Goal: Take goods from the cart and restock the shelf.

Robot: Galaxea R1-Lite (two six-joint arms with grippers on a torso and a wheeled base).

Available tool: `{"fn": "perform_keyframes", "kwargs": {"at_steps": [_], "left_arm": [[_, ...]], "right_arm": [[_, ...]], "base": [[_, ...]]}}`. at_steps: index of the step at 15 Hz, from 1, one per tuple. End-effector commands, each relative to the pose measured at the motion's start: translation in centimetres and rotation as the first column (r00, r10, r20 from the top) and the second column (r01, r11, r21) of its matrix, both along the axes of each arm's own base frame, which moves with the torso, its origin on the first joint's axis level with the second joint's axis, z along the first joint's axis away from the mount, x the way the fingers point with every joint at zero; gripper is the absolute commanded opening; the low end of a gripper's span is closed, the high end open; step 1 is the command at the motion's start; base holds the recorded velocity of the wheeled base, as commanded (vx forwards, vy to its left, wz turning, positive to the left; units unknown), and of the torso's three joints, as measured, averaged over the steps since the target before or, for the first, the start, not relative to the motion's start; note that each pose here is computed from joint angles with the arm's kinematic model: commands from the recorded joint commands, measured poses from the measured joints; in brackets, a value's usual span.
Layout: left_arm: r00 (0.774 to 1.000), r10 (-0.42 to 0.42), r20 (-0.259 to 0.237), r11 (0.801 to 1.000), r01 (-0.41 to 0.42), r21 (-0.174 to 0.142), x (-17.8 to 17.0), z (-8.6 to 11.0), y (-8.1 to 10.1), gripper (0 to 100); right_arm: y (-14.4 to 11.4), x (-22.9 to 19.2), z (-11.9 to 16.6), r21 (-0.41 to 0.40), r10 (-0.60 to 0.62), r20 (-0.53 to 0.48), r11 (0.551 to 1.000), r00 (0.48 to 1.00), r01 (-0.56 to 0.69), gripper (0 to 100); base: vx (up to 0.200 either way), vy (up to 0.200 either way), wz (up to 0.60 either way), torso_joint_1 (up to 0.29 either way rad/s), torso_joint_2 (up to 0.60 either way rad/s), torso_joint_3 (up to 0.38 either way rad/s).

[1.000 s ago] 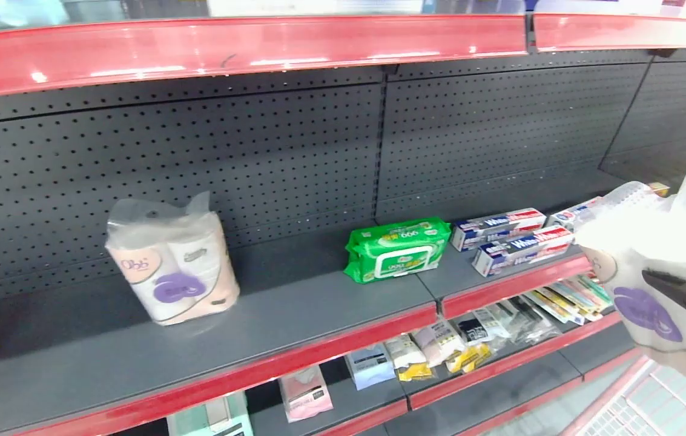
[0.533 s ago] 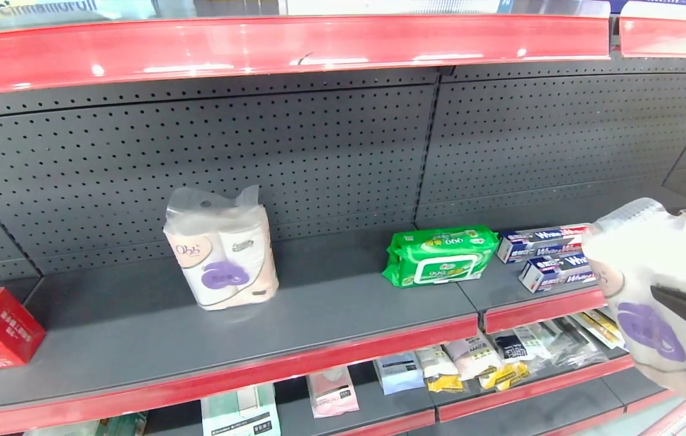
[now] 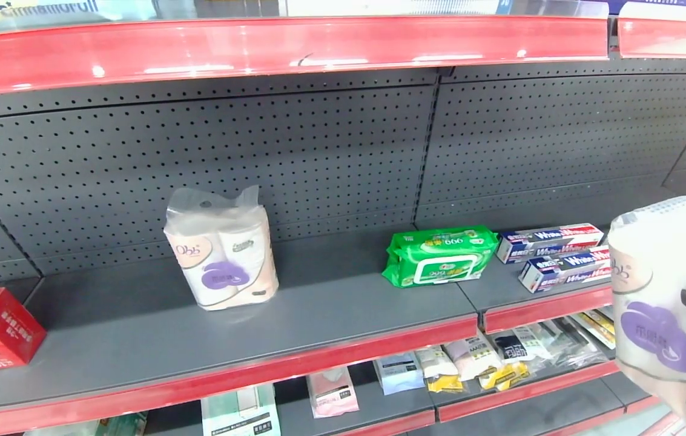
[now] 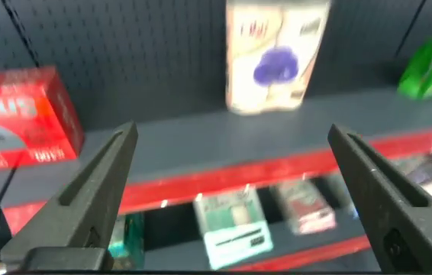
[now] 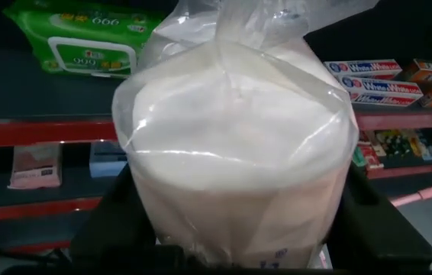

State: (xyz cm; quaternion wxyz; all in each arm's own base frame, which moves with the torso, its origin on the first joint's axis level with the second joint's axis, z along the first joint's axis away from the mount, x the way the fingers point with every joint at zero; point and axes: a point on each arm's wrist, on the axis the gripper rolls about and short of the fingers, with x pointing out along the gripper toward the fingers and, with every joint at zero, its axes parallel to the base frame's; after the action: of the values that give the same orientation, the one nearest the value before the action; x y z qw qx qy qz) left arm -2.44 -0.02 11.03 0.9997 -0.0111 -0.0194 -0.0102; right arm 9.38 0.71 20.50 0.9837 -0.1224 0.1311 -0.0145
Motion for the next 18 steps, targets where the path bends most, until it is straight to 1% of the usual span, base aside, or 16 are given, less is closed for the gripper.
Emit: {"fn": "perform_keyframes", "kwargs": {"at_steps": [1,2,4,5,6,7,8,10,11,12,14,17,18], "left_arm": [[0.998,-0.02,-0.059,0.994,0.013,-0.108,4.4,10.2,-0.1,100],[0.997,-0.021,-0.07,0.994,0.014,-0.105,4.9,10.2,-0.1,100],[0.995,-0.018,-0.096,0.994,0.008,-0.105,5.0,9.1,-0.1,100],[0.995,-0.018,-0.1,0.995,0.007,-0.103,4.8,8.6,-0.1,100],[0.994,-0.019,-0.11,0.995,0.008,-0.102,4.8,8.3,-0.1,100],[0.993,-0.019,-0.114,0.995,0.008,-0.102,4.9,8.3,-0.1,100],[0.99,-0.017,-0.143,0.996,0.004,-0.092,5.3,8.0,-0.1,100],[0.984,-0.013,-0.179,0.998,0.001,-0.071,5.5,7.0,-0.1,100],[0.982,-0.013,-0.188,0.998,0.002,-0.06,5.4,6.6,-0.1,100],[0.98,-0.014,-0.199,0.999,0.006,-0.039,5.3,6.1,-0.1,100],[0.978,-0.015,-0.208,0.999,0.008,-0.036,5.4,5.8,-0.1,100],[0.976,-0.016,-0.219,0.999,0.009,-0.035,5.5,5.8,-0.1,100],[0.973,-0.016,-0.232,0.999,0.009,-0.035,5.8,5.8,-0.1,100]], "right_arm": [[0.0,-0.8,-0.5,0.039,0.007,0.012,0.999,1.0,-0.008,0],[0.1,-0.8,-0.5,0.069,0.027,0.012,0.997,1.0,-0.028,0],[0.1,-0.9,-1.0,0.072,0.026,-0.002,0.997,1.0,-0.026,0],[0.1,-0.9,-0.9,0.053,0.027,0.001,0.998,1.0,-0.027,0],[0.1,-0.8,-1.0,0.009,0.036,-0.012,0.999,0.999,-0.036,0],[0.0,-0.7,-1.1,-0.011,0.036,-0.018,0.999,0.999,-0.036,0],[0.0,-0.7,-1.2,-0.038,0.038,-0.024,0.999,0.999,-0.039,0],[0.0,-0.7,-1.3,-0.039,0.033,-0.032,0.999,0.999,-0.035,0],[0.0,-0.7,-1.3,-0.039,0.03,-0.035,0.999,0.999,-0.032,0],[0.0,-0.7,-1.3,-0.039,0.03,-0.035,0.999,0.999,-0.032,0],[0.0,-0.7,-1.4,-0.039,0.032,-0.037,0.999,0.999,-0.033,0],[-0.1,-0.9,-1.6,-0.039,0.029,-0.038,0.999,0.999,-0.03,0],[-0.1,-1.0,-1.6,-0.036,0.025,-0.033,0.999,0.999,-0.026,0]], "base": [[0.0,0.0,0.0,0.0,0.0,0.0],[0.0,0.0,0.0,0.0,0.0,0.0],[0.0,0.0,0.0,0.0,0.0,0.0],[0.0,0.0,0.0,0.0,0.0,0.0],[0.0,0.0,0.0,0.0,0.0,0.0],[0.0,0.0,0.0,0.0,0.0,0.0],[0.0,0.0,0.0,0.0,0.0,0.0],[0.0,0.0,0.0,0.0,0.0,0.0],[0.0,0.0,0.0,0.0,0.0,0.0],[0.0,0.0,0.6,0.002,0.01,-0.002],[0.0,0.0,0.6,0.002,0.0,0.005],[0.0,0.0,0.0,0.0,0.0,0.0],[0.0,0.0,0.0,0.0,0.0,0.0]]}}
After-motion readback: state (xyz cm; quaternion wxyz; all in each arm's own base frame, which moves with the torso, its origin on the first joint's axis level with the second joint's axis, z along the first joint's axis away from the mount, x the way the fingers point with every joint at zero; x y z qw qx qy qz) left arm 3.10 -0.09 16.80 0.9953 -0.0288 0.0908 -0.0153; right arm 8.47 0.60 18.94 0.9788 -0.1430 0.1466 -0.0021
